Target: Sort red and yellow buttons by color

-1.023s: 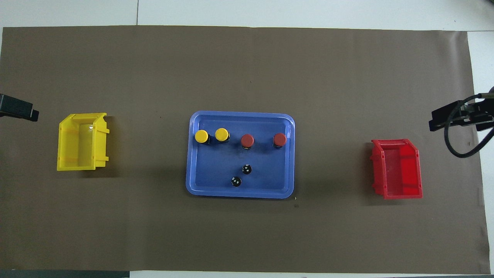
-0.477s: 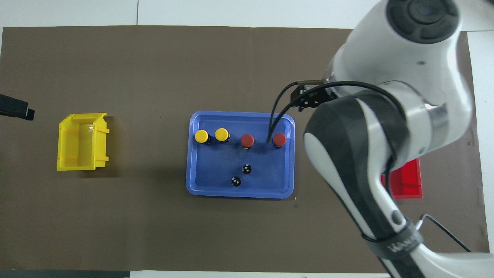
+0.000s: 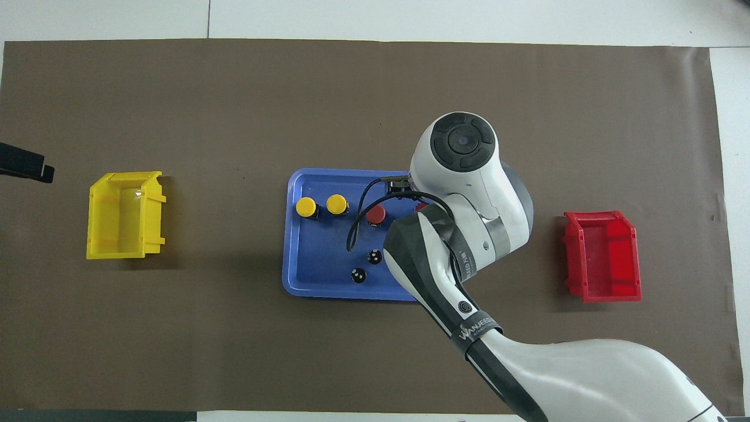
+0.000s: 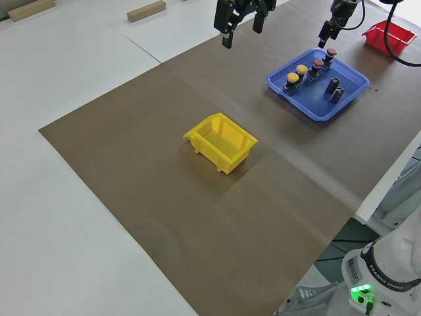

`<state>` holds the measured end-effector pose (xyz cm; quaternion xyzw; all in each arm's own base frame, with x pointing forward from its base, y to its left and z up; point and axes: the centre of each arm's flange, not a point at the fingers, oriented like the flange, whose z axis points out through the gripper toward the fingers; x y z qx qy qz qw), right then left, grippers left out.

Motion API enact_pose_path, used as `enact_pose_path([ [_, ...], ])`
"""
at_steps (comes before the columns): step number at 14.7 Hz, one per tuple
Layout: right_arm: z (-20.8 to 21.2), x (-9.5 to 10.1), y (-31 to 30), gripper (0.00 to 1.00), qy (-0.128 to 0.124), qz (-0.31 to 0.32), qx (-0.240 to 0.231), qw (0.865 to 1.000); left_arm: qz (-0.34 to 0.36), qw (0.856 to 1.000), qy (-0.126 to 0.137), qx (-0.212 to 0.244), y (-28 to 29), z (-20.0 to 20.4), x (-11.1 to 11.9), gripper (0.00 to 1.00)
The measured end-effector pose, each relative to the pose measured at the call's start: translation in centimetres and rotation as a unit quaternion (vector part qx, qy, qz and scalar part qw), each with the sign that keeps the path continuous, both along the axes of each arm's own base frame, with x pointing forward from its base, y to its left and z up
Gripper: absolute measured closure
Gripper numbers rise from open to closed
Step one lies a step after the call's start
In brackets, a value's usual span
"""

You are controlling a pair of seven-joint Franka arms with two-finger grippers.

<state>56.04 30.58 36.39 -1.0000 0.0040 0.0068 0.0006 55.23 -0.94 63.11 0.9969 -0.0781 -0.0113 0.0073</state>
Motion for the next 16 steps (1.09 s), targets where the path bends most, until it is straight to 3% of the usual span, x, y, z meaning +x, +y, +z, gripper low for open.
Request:
enact_pose_path([
  [5, -1.0, -1.0, -0.7, 0.15, 0.011, -0.002, -0.004, 1.000, -0.002, 1.000, 0.013, 0.000, -0.5, -0.7, -0.3, 0.00],
  [8, -0.9, -1.1, -0.8, 0.23, 0.005, -0.004, 0.001, 1.000, 0.002, 1.000, -0.007, 0.001, -4.0, -1.8, -0.3, 0.00],
  [13, -0.9, -1.0, -0.8, 0.29, -0.001, -0.006, 0.006, 1.000, 0.018, 0.999, -0.027, -0.004, -13.5, -8.8, -1.4, 0.00],
  [15, -0.9, -1.0, -0.8, 0.42, -0.001, -0.006, 0.006, 1.000, 0.036, 0.999, -0.030, -0.006, -17.2, -11.4, -2.2, 0.00],
  [16, -0.9, -1.0, -0.8, 0.43, -0.001, -0.006, 0.006, 1.000, 0.044, 0.999, -0.030, -0.007, -18.9, -12.5, -2.4, 0.00],
])
